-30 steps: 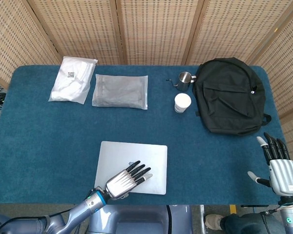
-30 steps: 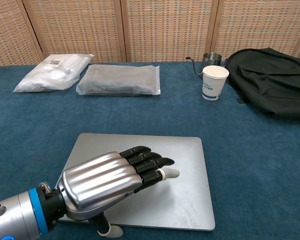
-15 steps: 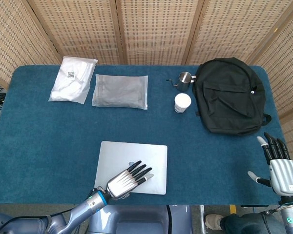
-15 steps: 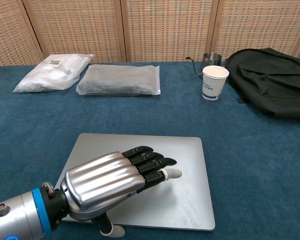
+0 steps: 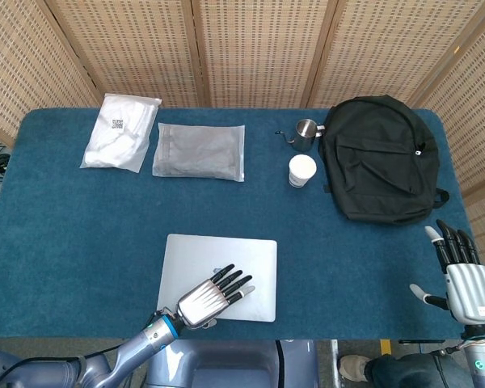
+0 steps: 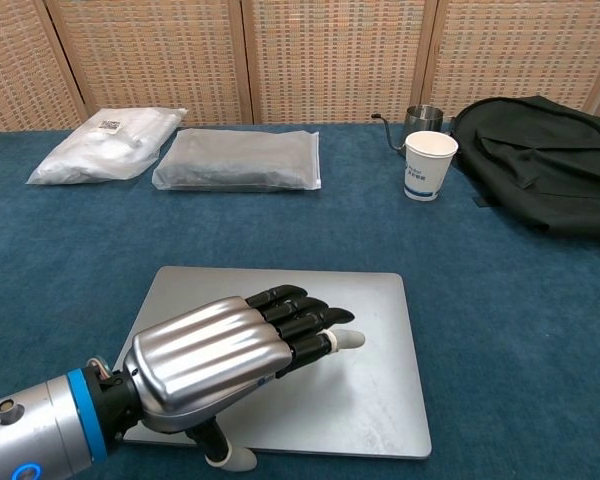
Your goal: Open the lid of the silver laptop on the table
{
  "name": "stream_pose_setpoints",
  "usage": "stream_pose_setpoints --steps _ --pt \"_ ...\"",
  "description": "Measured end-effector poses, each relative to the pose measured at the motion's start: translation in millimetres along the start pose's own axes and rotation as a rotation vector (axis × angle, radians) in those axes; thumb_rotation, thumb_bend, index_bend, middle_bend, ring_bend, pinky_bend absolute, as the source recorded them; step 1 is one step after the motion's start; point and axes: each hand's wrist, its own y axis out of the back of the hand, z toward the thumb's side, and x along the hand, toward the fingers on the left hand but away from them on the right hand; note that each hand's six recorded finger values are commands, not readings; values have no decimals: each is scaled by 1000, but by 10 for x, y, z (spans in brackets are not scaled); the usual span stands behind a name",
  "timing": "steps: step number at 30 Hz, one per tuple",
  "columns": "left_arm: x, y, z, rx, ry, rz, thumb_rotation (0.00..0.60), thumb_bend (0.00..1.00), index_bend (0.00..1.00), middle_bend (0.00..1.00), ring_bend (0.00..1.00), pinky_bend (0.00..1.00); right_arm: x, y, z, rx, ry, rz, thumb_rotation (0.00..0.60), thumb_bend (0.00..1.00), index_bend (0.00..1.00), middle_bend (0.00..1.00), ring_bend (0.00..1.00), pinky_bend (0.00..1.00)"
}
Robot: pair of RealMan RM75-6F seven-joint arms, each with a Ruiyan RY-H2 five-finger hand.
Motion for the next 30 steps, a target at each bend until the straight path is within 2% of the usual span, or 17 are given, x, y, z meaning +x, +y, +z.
stream_pose_setpoints --steps 8,20,30 --pt "9 2 -3 1 0 0 600 244 0 0 0 0 -2 -5 -3 -5 0 3 600 0 0 0 0 0" --pt "9 29 -37 14 7 5 600 292 0 0 0 0 -5 -12 -3 -7 1 6 600 0 0 0 0 0" --pt "59 116 -65 60 16 37 600 401 0 0 0 0 -4 -13 -1 -8 2 8 600 0 0 0 0 0"
